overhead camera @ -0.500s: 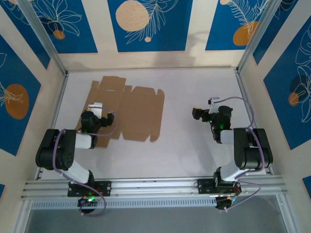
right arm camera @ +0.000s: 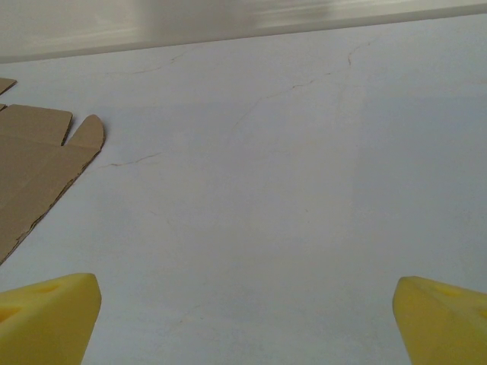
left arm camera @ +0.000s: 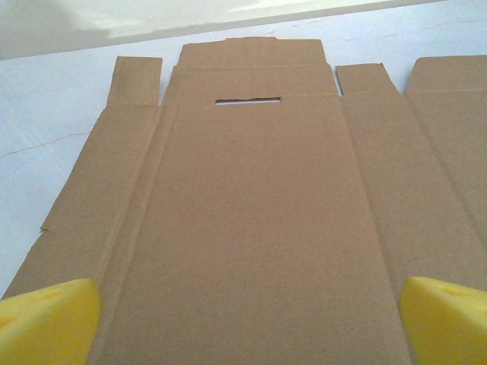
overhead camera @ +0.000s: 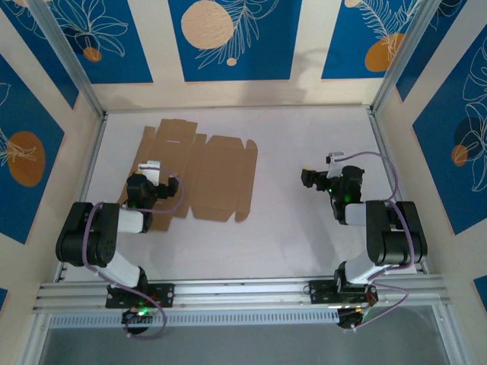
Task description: Fold the paper box
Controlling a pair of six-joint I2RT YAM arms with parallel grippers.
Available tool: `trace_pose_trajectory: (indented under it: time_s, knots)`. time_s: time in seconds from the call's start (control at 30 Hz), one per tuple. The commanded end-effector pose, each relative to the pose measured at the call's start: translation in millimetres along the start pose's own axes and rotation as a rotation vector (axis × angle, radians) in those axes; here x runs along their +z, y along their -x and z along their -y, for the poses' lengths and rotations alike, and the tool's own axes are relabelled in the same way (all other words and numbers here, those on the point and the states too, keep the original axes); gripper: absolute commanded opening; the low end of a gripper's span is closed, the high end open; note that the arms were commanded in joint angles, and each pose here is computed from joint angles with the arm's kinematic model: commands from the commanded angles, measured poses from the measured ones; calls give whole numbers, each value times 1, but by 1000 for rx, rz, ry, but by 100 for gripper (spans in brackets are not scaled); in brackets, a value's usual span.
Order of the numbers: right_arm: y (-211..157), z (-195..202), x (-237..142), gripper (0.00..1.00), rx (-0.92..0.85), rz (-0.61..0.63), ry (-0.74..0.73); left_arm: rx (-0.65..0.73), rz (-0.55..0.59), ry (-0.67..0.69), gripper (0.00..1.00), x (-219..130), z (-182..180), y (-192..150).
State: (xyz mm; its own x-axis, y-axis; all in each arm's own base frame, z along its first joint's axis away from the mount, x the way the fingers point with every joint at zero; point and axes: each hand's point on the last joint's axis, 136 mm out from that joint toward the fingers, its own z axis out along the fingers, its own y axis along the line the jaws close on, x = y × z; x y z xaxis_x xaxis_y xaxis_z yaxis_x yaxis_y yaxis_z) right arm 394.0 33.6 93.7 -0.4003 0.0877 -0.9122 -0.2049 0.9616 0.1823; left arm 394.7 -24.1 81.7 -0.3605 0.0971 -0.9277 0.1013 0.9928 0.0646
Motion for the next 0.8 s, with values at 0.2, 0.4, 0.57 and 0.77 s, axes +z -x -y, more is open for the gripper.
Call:
trace_pose_trajectory:
  time_s: [0.2, 0.4, 0.57, 0.77]
  knots:
    - [2, -4, 0, 99, -18, 8, 7, 2, 31, 1, 100, -1, 1, 9]
    - [2, -9, -3, 99, -15, 17, 66, 0, 31, -2, 100, -1, 2, 10]
    - [2, -9, -4, 99, -11, 21, 74, 1, 32, -2, 100, -1, 2, 10]
    - [28, -32, -9, 99, -57, -29, 131, 36, 40, -32, 100, -15, 10, 28]
